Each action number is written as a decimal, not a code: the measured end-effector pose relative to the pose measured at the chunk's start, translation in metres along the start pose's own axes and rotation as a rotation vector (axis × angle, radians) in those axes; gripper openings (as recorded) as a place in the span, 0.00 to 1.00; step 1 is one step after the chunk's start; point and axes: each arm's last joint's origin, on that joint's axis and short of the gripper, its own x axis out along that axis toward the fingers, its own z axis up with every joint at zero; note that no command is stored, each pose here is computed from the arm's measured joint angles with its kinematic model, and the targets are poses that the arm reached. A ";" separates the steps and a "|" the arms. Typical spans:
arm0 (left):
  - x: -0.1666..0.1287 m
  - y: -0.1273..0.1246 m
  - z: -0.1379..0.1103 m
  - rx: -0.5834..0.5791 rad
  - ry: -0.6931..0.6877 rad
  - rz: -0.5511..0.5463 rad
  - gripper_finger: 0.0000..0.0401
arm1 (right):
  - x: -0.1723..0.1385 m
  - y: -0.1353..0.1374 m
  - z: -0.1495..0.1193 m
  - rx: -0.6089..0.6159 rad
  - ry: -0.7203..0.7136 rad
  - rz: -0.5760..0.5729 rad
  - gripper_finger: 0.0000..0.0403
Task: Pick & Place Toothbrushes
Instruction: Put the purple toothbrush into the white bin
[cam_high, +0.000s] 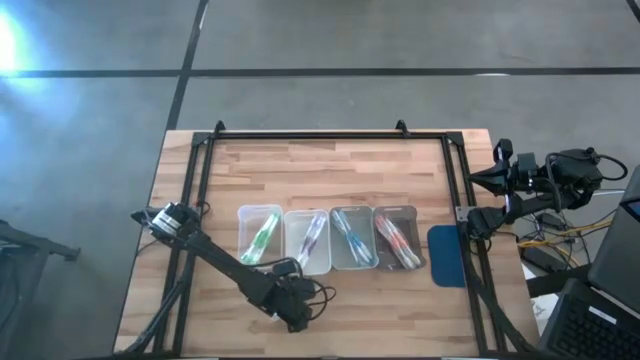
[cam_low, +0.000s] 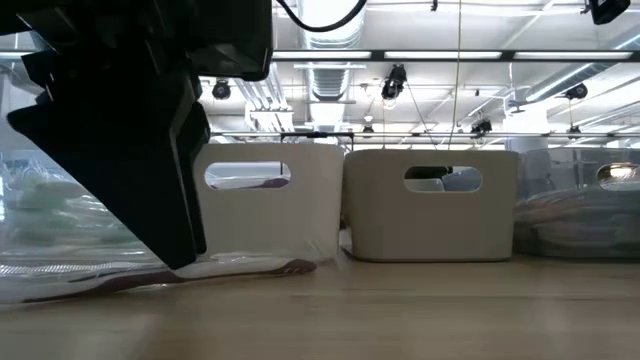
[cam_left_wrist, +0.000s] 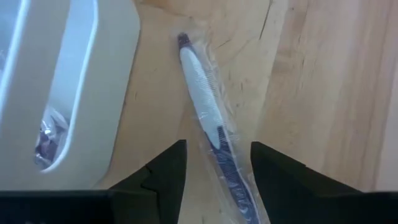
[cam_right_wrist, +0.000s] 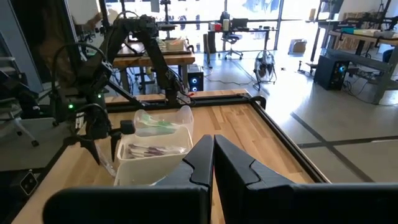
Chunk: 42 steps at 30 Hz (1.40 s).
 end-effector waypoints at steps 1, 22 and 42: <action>0.000 0.000 0.000 -0.007 0.002 0.002 0.46 | 0.000 0.000 0.000 0.001 0.000 0.000 0.02; -0.041 -0.013 0.023 0.073 0.017 0.042 0.24 | 0.000 0.000 0.000 0.001 0.000 0.000 0.02; -0.062 -0.044 -0.037 -0.123 0.109 0.100 0.23 | 0.000 0.000 0.000 0.001 0.000 0.000 0.02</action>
